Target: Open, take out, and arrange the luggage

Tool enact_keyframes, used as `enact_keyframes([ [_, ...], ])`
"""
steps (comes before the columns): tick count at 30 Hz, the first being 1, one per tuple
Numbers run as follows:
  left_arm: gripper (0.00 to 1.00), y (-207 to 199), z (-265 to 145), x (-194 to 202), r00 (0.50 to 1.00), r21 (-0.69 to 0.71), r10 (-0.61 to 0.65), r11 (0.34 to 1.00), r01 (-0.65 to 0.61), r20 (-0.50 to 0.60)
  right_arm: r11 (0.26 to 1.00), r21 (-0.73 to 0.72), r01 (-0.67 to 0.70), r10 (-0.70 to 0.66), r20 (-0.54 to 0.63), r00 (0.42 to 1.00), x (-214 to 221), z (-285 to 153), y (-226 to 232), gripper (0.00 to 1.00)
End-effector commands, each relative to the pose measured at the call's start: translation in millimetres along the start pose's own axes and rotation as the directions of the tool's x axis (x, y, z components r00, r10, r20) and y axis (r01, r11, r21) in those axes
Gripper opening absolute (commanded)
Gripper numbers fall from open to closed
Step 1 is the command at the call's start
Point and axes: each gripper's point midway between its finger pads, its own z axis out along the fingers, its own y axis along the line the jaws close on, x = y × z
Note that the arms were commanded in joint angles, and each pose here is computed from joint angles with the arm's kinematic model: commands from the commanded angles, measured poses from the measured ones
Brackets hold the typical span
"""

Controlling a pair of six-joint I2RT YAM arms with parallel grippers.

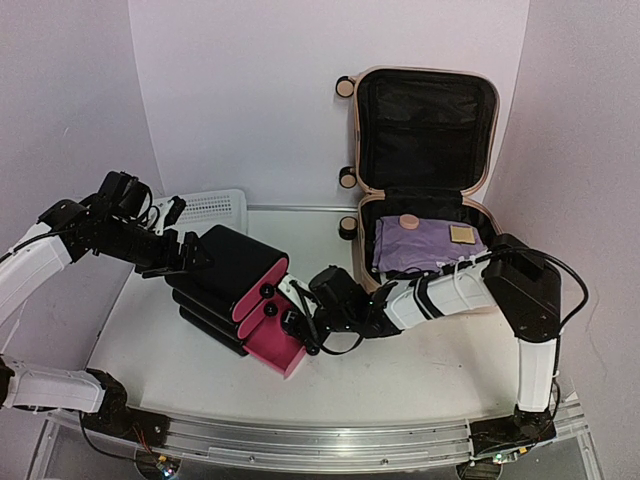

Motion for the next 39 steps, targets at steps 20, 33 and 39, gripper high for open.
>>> enact_keyframes([
  [20,0.98,26.6,8.6,-50.4,0.999,-0.082,0.039,0.996,-0.039,0.005,0.838,0.099,-0.536,0.545,-0.183,0.818,54.3,-93.8,0.1,0.55],
  [33,0.96,58.1,43.5,-17.6,0.992,-0.157,0.006,0.987,-0.026,-0.124,0.852,0.148,-0.503,0.522,-0.154,0.839,35.1,-36.2,-6.4,0.54],
  [39,0.96,60.4,49.6,-0.4,0.989,-0.138,-0.019,0.990,-0.001,-0.147,0.835,0.050,-0.548,0.549,-0.010,0.836,-5.9,-14.8,-3.7,0.59],
])
